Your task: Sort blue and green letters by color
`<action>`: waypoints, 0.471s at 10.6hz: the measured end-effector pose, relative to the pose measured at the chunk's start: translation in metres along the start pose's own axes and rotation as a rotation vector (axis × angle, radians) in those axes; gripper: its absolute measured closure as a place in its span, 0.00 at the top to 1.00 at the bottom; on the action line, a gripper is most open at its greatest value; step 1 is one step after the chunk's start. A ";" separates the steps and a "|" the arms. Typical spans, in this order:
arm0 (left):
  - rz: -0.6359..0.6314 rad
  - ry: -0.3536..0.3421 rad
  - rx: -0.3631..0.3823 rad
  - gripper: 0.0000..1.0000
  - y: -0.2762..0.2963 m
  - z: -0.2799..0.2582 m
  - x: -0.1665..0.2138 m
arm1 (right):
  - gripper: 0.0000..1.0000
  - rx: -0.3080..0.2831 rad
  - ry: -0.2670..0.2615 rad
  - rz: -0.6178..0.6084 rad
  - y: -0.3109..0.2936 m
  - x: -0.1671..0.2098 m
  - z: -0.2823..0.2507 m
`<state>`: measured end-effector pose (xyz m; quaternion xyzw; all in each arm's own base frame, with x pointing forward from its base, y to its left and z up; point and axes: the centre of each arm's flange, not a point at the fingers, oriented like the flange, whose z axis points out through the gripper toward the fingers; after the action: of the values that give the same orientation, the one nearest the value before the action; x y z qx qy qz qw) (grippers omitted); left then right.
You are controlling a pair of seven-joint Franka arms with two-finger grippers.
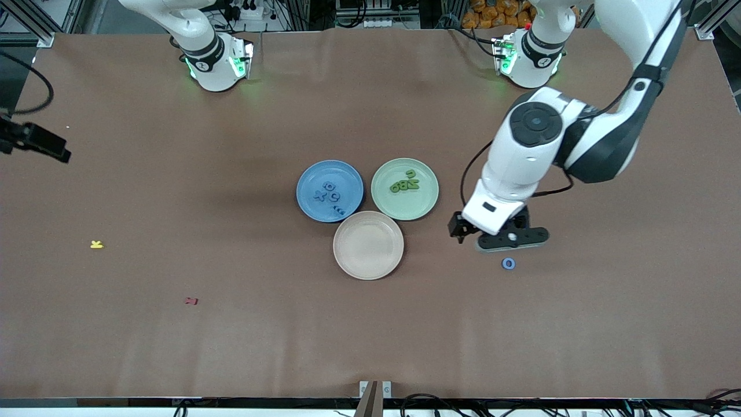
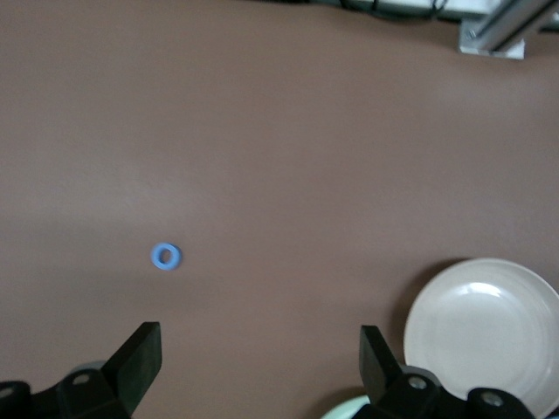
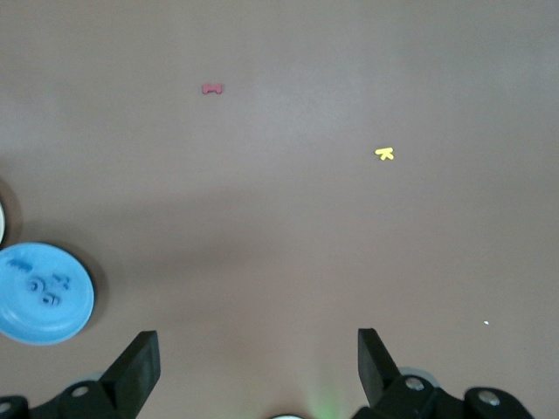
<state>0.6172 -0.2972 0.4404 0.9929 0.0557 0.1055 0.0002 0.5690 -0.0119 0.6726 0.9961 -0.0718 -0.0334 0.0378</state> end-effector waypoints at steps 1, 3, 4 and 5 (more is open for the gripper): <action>0.007 0.022 0.004 1.00 -0.015 -0.012 0.010 | 1.00 0.006 0.004 -0.009 0.006 -0.011 -0.012; 0.021 0.016 -0.033 1.00 -0.051 -0.036 0.029 | 1.00 0.074 0.017 -0.003 0.020 -0.023 -0.025; 0.047 0.008 -0.052 1.00 -0.074 -0.048 0.037 | 1.00 0.092 0.030 0.003 0.025 -0.018 -0.017; 0.080 -0.008 -0.052 1.00 -0.099 -0.060 0.044 | 1.00 0.093 0.035 0.005 0.025 -0.008 0.000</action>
<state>0.6366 -0.1942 0.5066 0.9944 0.0131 0.1027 0.0219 0.5573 -0.0356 0.6754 0.9971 -0.0748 -0.0123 -0.0074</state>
